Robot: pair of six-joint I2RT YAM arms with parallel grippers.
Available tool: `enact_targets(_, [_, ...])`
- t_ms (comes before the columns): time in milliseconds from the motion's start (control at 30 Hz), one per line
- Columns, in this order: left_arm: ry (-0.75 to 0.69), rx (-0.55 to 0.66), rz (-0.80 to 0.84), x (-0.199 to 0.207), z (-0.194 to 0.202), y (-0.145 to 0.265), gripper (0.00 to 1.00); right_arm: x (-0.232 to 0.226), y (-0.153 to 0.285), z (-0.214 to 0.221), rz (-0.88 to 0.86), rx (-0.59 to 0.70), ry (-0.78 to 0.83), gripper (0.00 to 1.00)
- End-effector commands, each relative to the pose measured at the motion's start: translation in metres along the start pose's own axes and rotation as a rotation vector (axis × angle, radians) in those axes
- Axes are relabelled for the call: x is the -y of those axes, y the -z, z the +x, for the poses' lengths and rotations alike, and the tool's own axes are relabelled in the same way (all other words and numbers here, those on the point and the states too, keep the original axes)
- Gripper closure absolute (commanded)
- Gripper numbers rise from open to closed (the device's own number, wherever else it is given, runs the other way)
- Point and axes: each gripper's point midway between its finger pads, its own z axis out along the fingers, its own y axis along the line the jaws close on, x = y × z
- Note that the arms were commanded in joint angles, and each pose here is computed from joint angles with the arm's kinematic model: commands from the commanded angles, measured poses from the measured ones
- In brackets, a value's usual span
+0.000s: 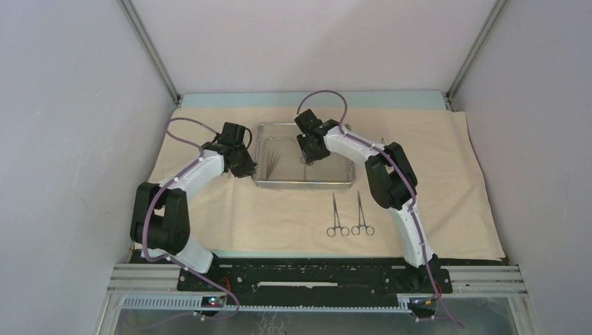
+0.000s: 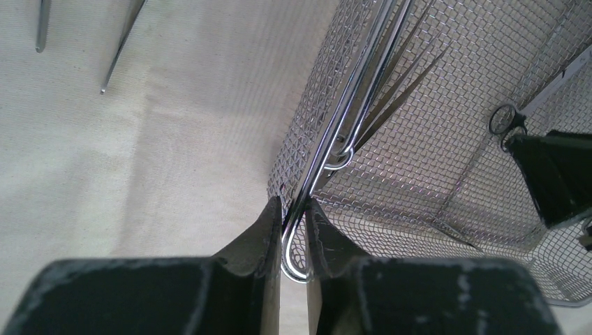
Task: Open and lay out the surgical kit
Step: Pick up the medical item from the container.
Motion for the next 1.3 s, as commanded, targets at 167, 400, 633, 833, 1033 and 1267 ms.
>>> enact_targets(167, [0.018, 0.005, -0.012, -0.003, 0.001, -0.001, 1.0, 0.027, 0.039, 0.016, -0.006, 0.0, -0.078, 0.54])
enact_targets(400, [-0.009, 0.004, -0.007, -0.001, -0.001, 0.0, 1.0, 0.035, 0.052, 0.007, -0.019, 0.027, -0.127, 0.57])
enact_targets(633, [-0.038, 0.0, -0.007, 0.0, -0.003, 0.002, 1.0, 0.029, 0.062, -0.034, -0.034, 0.119, -0.175, 0.57])
enact_targets(833, [-0.06, -0.004, 0.0, 0.001, -0.004, 0.002, 1.0, 0.03, 0.031, -0.055, -0.009, 0.121, -0.223, 0.58])
enact_targets(1033, [-0.083, -0.002, 0.005, 0.003, -0.006, 0.005, 1.0, 0.027, 0.006, -0.072, 0.003, 0.133, -0.247, 0.58])
enact_targets(1267, [-0.097, -0.001, 0.014, 0.005, -0.008, 0.008, 1.0, 0.035, -0.012, -0.075, 0.056, 0.141, -0.254, 0.59])
